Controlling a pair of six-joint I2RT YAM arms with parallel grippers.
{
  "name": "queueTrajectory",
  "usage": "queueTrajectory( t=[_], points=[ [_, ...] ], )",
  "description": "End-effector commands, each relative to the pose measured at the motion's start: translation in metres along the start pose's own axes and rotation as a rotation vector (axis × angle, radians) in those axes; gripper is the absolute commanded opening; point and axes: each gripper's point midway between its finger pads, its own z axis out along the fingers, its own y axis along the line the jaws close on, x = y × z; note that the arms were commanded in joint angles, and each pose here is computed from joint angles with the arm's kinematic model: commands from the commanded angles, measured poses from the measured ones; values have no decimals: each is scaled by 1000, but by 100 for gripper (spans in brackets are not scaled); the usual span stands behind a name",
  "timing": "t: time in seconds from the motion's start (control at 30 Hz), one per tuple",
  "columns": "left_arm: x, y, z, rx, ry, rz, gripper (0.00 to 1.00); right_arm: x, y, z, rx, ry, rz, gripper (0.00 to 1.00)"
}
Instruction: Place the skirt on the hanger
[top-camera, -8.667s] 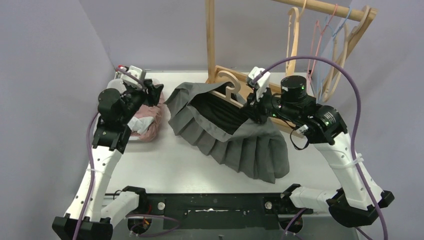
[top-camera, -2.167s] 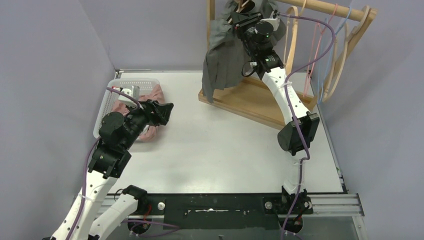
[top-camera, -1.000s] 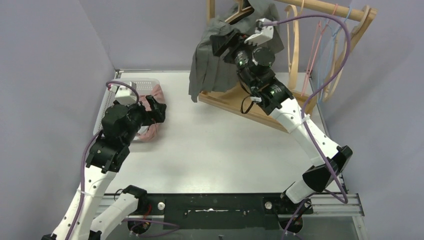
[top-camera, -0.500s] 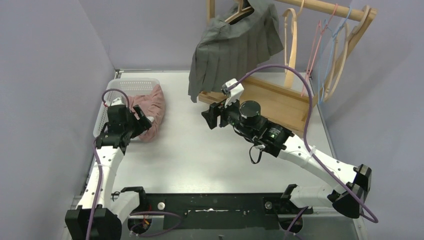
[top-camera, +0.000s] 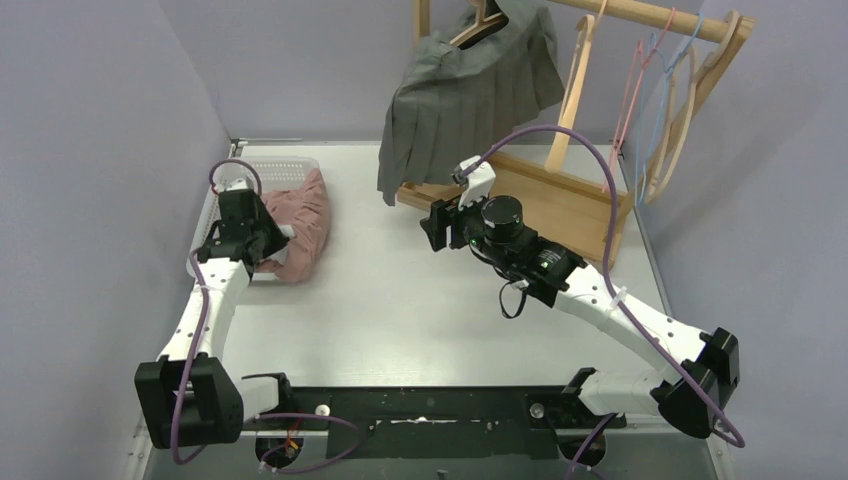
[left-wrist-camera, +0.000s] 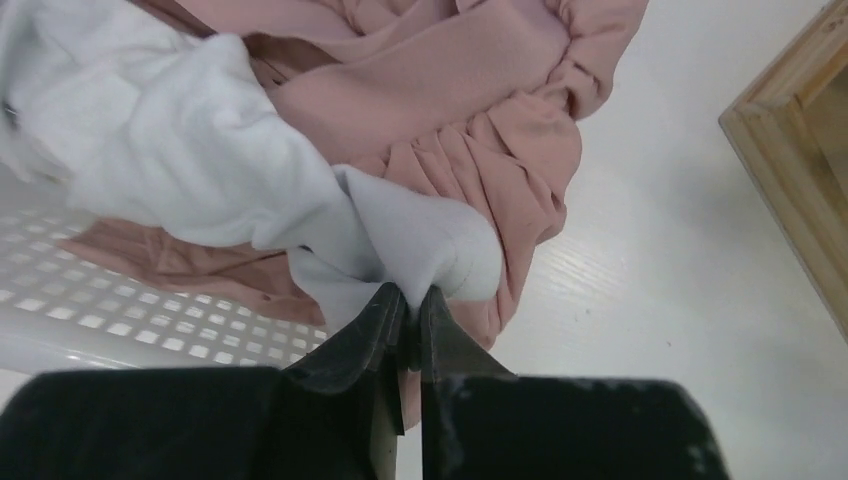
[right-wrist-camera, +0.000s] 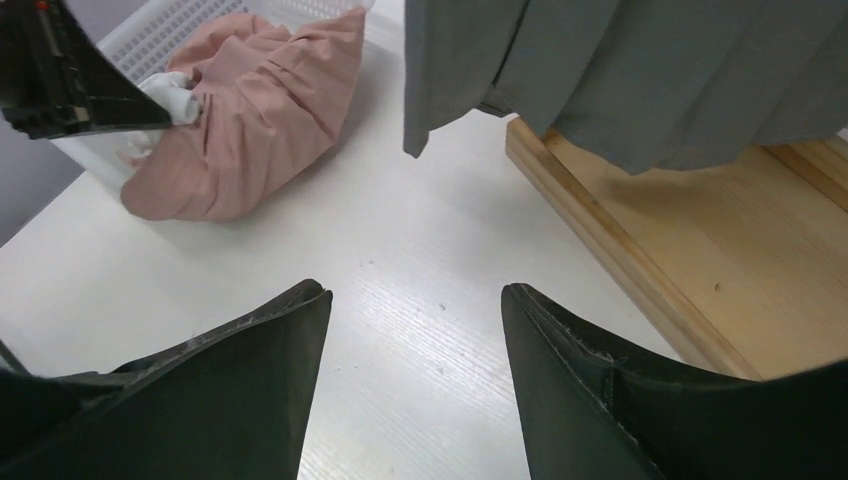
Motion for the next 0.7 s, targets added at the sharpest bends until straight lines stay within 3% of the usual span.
queueTrajectory(
  t=[0.0, 0.2, 0.4, 0.53, 0.67],
  points=[
    [-87, -4, -48, -62, -273, 93, 0, -26, -11, -2, 28, -80, 40, 64],
    [-153, -10, -130, -97, -529, 191, 0, -33, -12, -9, 33, -102, 76, 64],
    [-186, -34, -187, -19, -659, 280, 0, -43, -16, -20, 62, -131, 133, 64],
    [-194, -91, -234, 234, -711, 340, 0, -52, -19, -28, 82, -163, 186, 64],
    [-195, -163, -318, 594, -819, 429, 0, -57, -28, -36, 137, -185, 232, 64]
  ],
)
